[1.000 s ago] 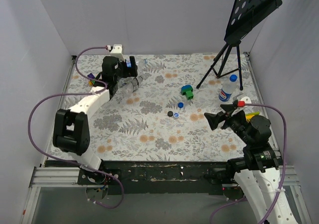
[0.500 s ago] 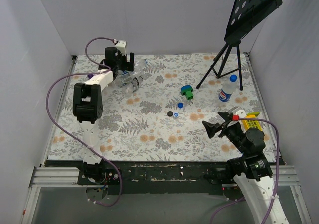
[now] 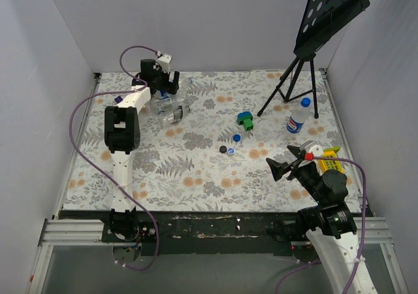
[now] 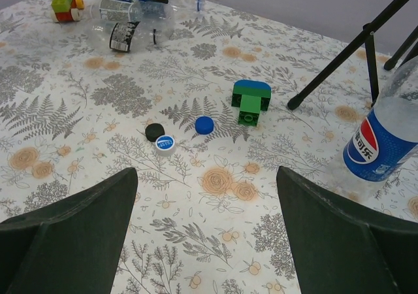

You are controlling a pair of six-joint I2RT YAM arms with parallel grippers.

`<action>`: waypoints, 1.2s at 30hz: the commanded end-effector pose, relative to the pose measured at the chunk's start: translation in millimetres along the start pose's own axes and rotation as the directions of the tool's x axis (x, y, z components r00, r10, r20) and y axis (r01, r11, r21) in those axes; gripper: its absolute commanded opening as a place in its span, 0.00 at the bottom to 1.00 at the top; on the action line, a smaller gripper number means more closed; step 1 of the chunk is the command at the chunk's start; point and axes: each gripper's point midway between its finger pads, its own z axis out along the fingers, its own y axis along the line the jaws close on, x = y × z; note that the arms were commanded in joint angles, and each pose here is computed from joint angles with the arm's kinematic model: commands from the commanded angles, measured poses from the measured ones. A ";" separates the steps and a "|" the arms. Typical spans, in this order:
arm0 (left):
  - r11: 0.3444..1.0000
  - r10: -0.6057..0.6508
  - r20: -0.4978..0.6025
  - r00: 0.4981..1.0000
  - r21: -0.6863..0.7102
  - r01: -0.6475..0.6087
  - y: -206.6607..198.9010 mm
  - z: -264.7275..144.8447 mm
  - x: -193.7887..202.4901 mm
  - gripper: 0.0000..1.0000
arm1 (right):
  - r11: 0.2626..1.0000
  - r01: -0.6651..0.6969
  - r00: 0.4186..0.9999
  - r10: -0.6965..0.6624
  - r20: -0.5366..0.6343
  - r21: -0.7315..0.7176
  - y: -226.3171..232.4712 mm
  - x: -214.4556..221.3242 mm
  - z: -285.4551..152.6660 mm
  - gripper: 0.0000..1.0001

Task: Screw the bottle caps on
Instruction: Pick up the plastic bottle at the center of the board.

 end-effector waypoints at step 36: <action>0.919 -0.172 0.259 0.950 0.389 0.060 -152.9 -264.8 -115.6 0.44 | 0.914 -0.404 0.868 0.371 -0.329 -0.036 30.8 -4.2 20.7 0.96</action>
